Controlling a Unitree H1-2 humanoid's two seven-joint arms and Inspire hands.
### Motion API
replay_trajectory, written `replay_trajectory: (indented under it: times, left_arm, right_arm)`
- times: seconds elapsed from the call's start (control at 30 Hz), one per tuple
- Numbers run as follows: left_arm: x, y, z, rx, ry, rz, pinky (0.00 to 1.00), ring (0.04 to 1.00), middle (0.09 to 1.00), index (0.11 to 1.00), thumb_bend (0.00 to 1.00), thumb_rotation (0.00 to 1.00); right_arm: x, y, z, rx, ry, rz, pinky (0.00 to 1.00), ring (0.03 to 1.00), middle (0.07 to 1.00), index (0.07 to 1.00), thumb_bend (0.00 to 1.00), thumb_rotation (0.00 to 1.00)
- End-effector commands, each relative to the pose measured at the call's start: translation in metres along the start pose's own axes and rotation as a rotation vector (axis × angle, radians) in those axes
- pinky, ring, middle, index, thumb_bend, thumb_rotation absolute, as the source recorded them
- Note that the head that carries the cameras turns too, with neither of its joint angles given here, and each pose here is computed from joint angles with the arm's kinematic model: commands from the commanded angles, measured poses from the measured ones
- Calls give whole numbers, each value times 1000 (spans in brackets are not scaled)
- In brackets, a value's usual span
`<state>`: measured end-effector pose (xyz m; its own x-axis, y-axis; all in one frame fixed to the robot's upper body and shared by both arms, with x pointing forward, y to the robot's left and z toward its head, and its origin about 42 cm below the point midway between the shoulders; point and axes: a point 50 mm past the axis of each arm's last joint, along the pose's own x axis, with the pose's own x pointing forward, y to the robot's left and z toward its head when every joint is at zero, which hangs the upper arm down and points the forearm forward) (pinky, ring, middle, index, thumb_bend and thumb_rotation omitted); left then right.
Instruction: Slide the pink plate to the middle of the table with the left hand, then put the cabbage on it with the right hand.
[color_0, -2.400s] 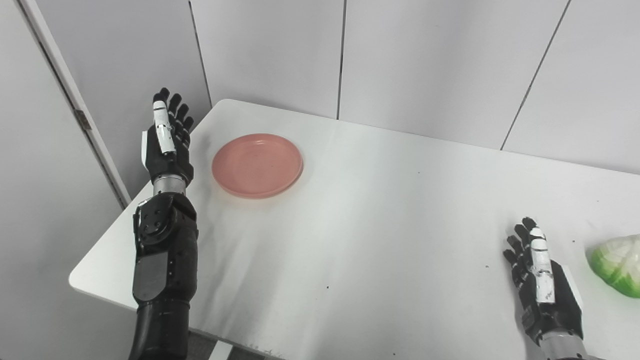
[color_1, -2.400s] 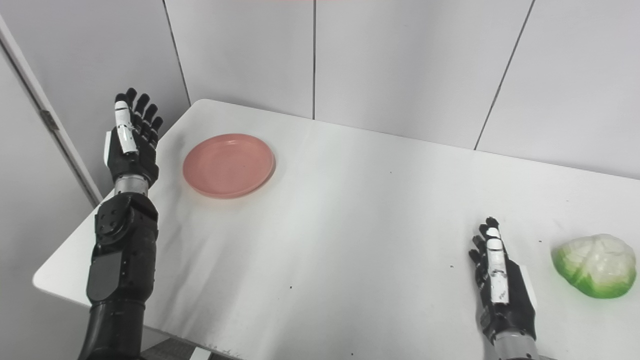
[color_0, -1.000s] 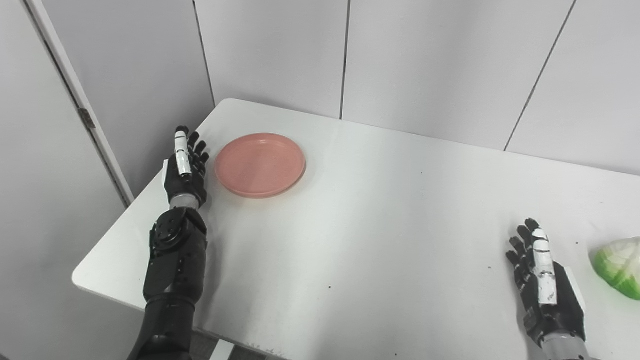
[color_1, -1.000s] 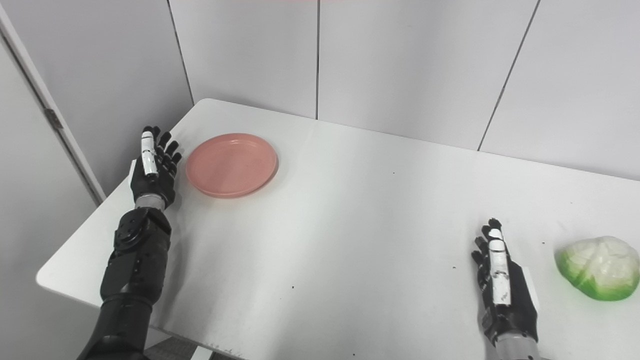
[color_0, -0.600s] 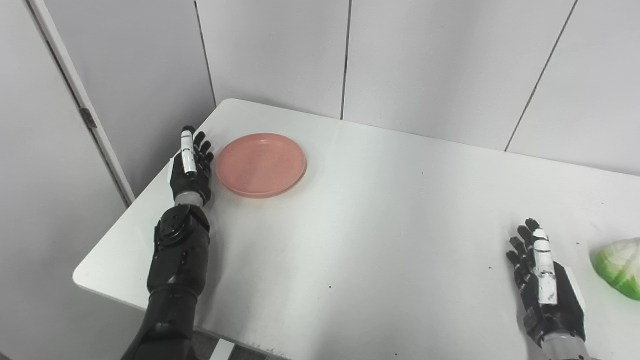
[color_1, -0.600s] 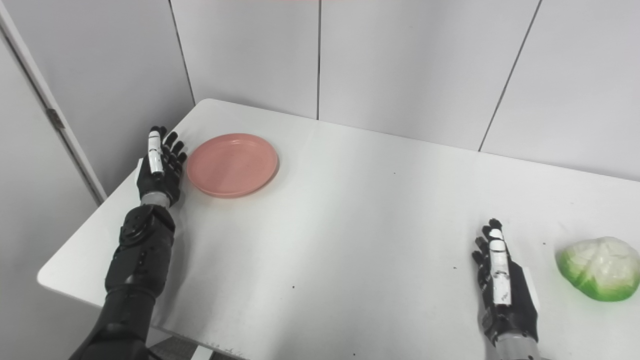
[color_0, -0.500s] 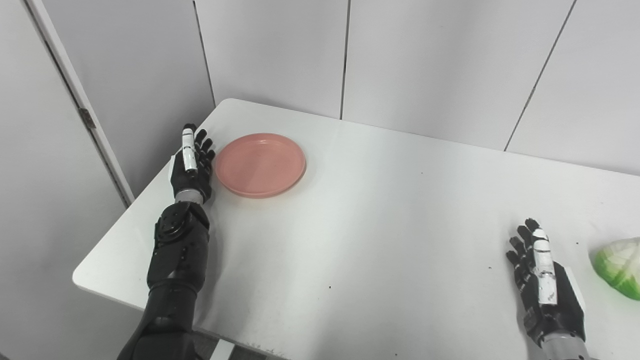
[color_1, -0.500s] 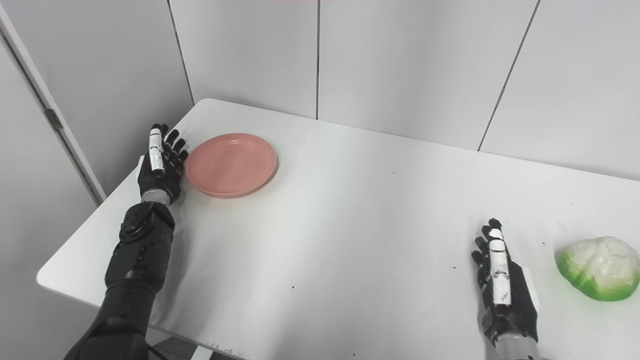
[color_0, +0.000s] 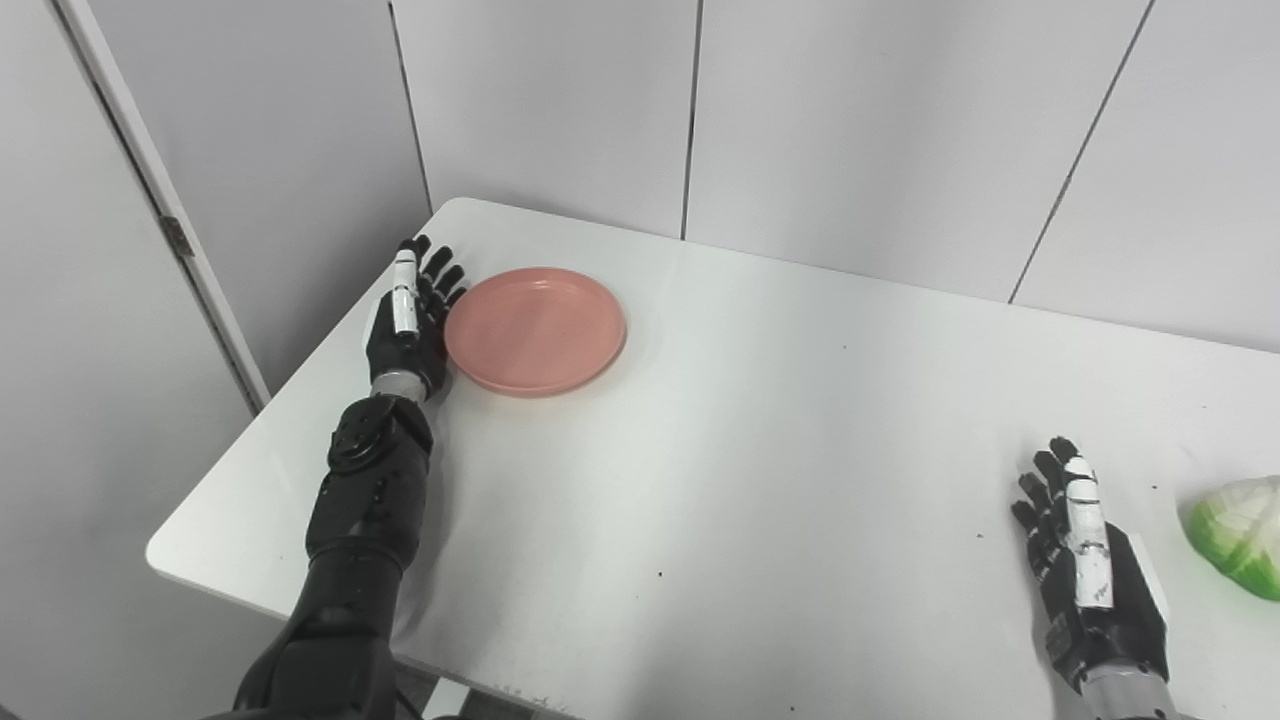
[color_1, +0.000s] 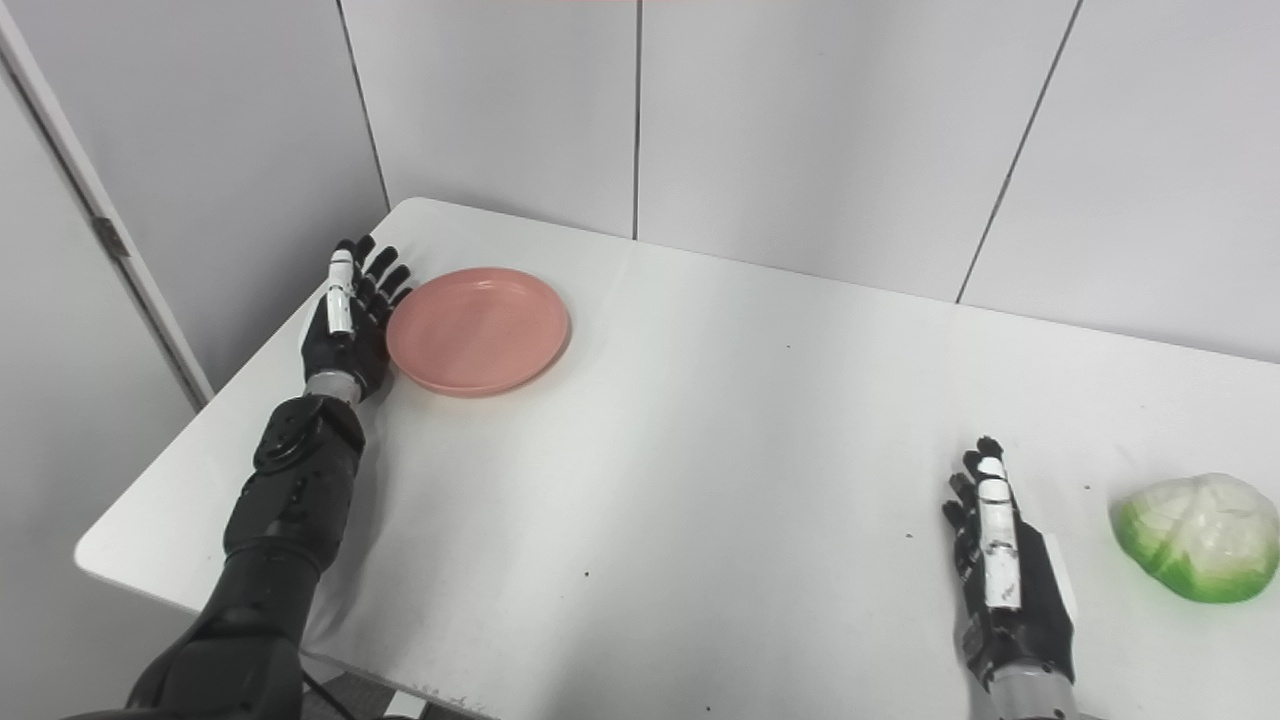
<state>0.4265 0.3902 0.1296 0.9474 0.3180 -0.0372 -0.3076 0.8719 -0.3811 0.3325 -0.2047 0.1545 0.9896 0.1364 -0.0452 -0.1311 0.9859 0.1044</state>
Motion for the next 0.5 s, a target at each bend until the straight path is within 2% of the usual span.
replay_trajectory:
  times: [0.0, 0.47]
  left_arm:
    - [3, -8, -5, -9, 34, -28, 923, 925, 926, 929, 357, 1000]
    - [0, -44, -25, 32, 118, -148, 887, 907, 917, 912, 361, 1000]
  right_arm:
    - [6, 6, 11, 1, -64, 32, 1000, 1000, 1000, 1000, 209, 1000]
    - [6, 10, 12, -3, -67, 18, 1000, 1000, 1000, 1000, 213, 1000]
